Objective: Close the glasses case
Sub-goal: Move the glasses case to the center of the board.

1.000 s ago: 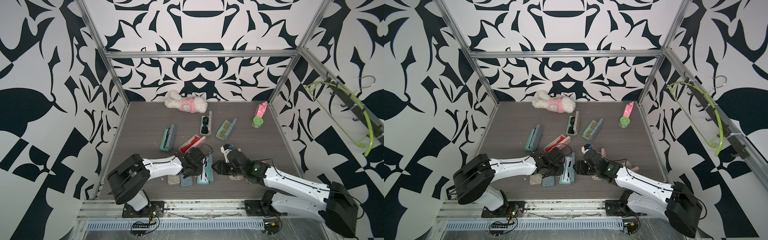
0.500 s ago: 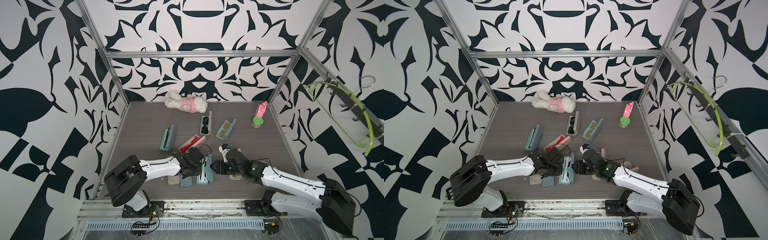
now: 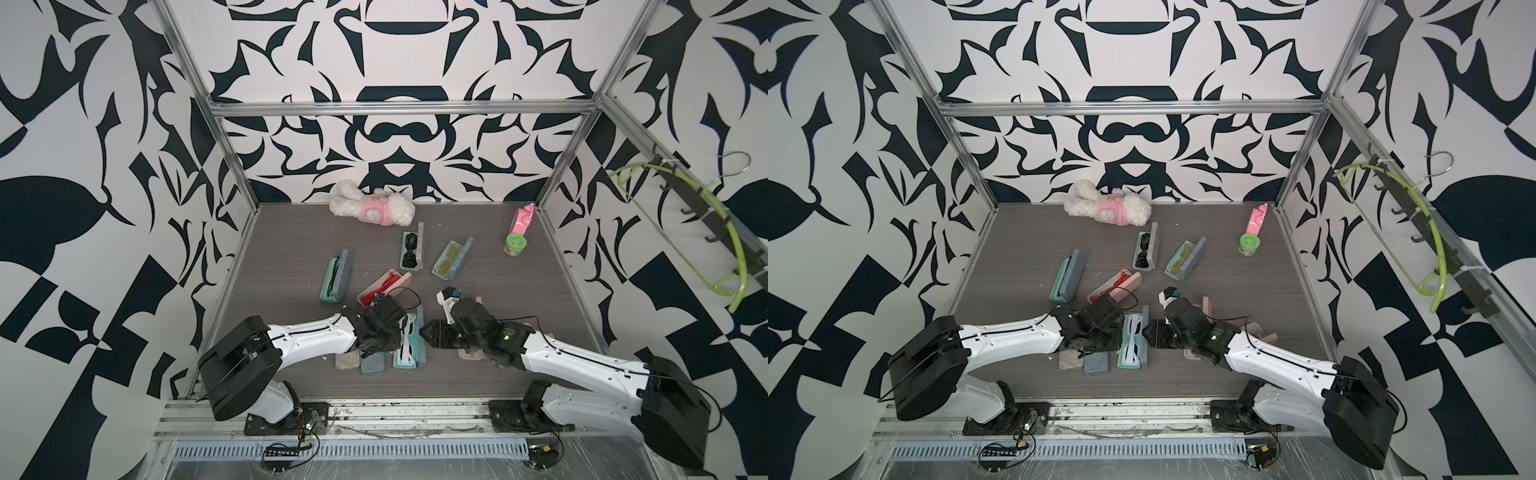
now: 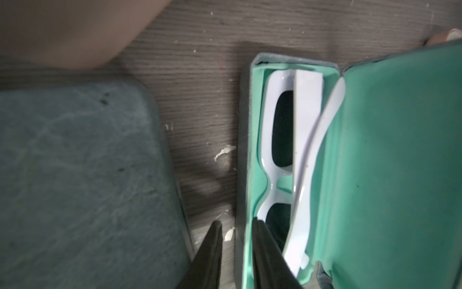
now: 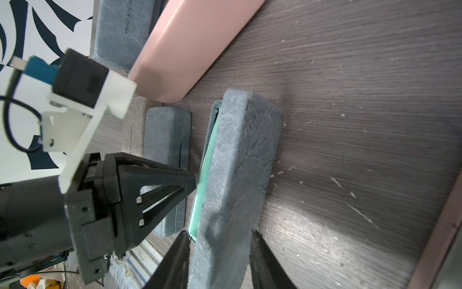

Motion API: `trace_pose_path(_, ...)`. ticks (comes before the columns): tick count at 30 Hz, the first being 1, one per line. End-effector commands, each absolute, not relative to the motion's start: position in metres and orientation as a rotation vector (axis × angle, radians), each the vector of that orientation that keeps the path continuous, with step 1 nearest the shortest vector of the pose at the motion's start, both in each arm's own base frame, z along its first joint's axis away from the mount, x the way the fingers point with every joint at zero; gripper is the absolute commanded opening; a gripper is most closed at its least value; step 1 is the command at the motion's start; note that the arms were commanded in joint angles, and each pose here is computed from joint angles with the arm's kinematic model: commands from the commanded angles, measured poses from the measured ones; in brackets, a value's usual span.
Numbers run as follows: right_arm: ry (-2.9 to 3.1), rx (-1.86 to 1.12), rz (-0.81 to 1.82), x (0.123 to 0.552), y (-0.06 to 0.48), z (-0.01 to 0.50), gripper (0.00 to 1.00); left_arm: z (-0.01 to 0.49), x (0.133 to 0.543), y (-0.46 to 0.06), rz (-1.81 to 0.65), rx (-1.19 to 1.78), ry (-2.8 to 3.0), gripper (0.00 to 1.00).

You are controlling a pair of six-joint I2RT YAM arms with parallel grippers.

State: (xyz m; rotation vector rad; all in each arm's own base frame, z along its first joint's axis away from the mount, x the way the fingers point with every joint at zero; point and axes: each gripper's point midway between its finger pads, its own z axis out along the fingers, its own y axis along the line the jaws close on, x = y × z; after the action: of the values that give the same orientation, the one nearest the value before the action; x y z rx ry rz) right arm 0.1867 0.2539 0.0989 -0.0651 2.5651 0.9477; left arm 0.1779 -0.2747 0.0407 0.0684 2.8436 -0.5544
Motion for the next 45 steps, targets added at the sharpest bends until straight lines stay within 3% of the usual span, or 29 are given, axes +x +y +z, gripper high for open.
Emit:
trace_pose_path(1, 2.533, -0.082, 0.972, 0.190, 0.257, 0.105, 0.42, 0.045, 0.177, -0.266, -0.536, 0.058, 2.840, 0.26)
trace_pose_path(26, 2.503, -0.116, 0.980, 0.191, 0.258, 0.110, 0.38, 0.083, 0.181, -0.268, -0.626, 0.144, 2.724, 0.32)
trace_pose_path(45, 2.492, -0.125, 1.011, 0.196, 0.264, 0.107, 0.33, 0.076, 0.178, -0.268, -0.611, 0.201, 2.739, 0.31)
